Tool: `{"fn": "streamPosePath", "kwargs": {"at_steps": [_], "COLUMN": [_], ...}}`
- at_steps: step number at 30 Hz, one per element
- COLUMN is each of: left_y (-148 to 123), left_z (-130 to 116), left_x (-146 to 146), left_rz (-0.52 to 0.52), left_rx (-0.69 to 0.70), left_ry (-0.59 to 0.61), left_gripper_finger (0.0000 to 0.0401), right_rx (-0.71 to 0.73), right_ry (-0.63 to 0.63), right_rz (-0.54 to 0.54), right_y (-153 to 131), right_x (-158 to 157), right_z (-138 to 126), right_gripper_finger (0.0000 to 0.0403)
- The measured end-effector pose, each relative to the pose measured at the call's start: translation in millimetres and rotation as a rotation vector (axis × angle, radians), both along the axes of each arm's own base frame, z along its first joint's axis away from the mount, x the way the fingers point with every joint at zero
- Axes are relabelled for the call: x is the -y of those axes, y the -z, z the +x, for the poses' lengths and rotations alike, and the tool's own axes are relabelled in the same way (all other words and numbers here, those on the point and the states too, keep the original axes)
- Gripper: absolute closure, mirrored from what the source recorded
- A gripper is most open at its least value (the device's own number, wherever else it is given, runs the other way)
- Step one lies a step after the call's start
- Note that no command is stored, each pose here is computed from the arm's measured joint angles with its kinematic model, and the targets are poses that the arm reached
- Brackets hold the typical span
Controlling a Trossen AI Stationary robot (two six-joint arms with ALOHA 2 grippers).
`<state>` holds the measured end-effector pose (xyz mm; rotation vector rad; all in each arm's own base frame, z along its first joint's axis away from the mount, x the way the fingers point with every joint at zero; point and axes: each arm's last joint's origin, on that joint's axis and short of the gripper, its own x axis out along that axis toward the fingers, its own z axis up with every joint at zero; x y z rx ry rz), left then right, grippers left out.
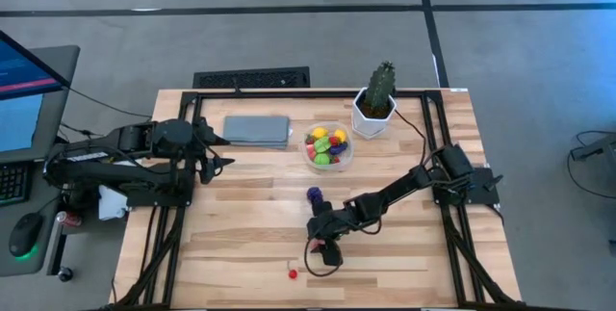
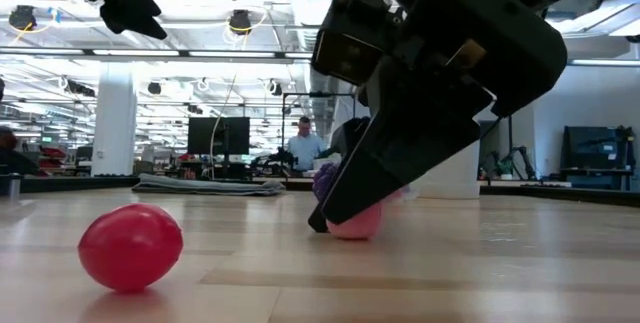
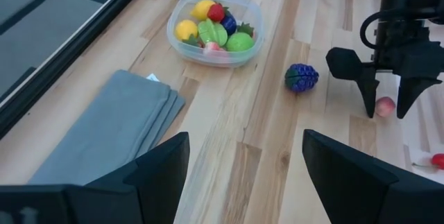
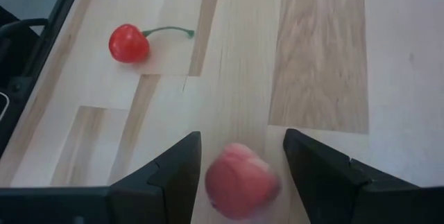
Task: Pick and placing Produce into tupperware
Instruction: Put the peach into the transparent bin
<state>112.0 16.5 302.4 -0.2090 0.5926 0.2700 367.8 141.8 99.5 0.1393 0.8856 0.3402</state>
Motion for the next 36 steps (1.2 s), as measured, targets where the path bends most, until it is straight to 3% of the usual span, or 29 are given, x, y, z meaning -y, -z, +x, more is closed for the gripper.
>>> {"fn": "streamPosePath", "kwargs": {"at_steps": [7,21,36], "left_y": [0.0,0.0,0.0], "left_z": [0.0,0.0,0.0], "left_x": [0.0,0.0,0.0], "left_rz": [0.000,0.000,0.000], "left_rx": [0.000,-0.001,0.000], "left_ry": [0.000,0.001,0.001], "left_gripper_finger": [0.0131,0.0131,0.0131], "right_rx": [-0.015,-0.035,-0.039], "right_ry": [0.010,0.024,0.052], "right_rz": [-0.028,-0.050,-0.022], "right_y": [1.4,4.0,0.4], "right_x": [1.1,0.7,0.3], "right_z": [-1.5,-3.9,-4.0], "right_gripper_finger": [0.0171,0.0234,0.0240]}}
